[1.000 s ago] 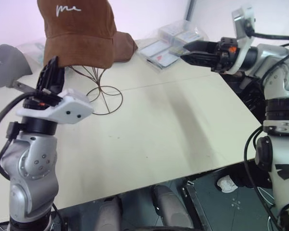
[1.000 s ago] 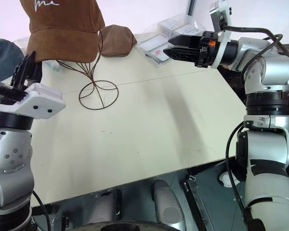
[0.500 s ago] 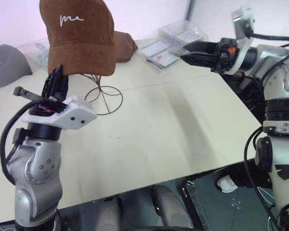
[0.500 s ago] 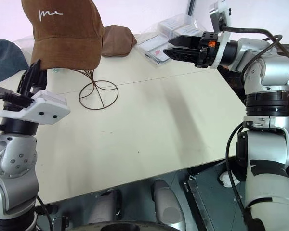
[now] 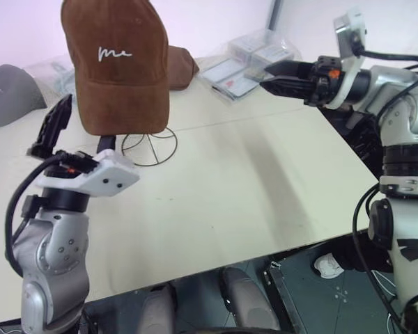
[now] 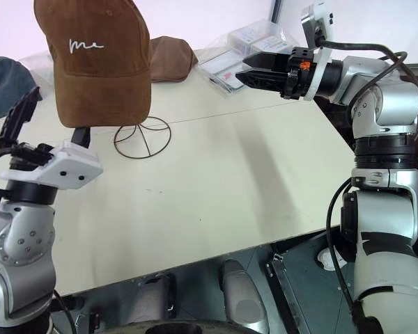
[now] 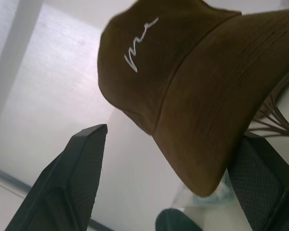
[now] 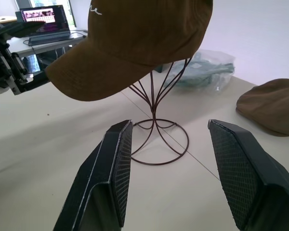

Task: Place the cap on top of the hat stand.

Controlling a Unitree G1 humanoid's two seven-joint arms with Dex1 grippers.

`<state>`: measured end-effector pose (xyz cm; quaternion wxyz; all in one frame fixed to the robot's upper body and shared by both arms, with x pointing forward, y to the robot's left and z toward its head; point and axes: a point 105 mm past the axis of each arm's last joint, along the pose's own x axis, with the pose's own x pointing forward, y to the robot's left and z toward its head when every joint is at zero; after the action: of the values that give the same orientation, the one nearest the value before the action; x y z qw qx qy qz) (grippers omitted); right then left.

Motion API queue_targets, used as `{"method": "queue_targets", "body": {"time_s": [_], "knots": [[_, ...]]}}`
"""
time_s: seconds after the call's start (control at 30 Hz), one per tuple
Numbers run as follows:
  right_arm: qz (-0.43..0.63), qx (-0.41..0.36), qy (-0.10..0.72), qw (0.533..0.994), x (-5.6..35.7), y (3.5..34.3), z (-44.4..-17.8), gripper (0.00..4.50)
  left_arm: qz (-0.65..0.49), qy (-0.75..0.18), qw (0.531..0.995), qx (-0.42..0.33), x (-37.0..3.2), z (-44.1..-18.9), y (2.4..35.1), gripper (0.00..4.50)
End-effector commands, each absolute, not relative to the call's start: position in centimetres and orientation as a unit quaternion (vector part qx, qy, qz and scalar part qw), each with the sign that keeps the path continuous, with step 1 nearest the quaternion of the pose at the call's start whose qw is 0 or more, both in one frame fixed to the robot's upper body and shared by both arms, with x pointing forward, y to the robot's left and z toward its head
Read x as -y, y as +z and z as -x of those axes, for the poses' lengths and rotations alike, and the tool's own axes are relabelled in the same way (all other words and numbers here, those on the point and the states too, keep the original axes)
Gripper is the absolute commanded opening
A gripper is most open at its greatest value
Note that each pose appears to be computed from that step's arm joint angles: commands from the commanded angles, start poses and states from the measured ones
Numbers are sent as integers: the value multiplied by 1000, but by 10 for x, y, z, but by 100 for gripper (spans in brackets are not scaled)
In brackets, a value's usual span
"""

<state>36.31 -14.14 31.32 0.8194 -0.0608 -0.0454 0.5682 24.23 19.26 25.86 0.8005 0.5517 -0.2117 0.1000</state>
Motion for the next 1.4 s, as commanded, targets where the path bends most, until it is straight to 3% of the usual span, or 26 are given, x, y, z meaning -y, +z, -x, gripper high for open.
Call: {"method": "queue_targets", "body": {"time_s": [0.03,0.43,0.67,1.13,1.4], "knots": [[72,72,573,813,139,325,-358,255,-554,120,788,240,-191,-230,270,393],[72,71,574,813,138,323,-357,255,-535,125,812,196,-204,-231,249,393],[72,70,572,814,138,323,-357,255,-516,68,841,145,-199,-242,218,393],[71,65,568,818,140,320,-355,255,-523,60,843,108,-207,-245,201,393],[71,62,569,817,139,317,-356,255,-422,108,898,59,-234,-243,188,393]]}}
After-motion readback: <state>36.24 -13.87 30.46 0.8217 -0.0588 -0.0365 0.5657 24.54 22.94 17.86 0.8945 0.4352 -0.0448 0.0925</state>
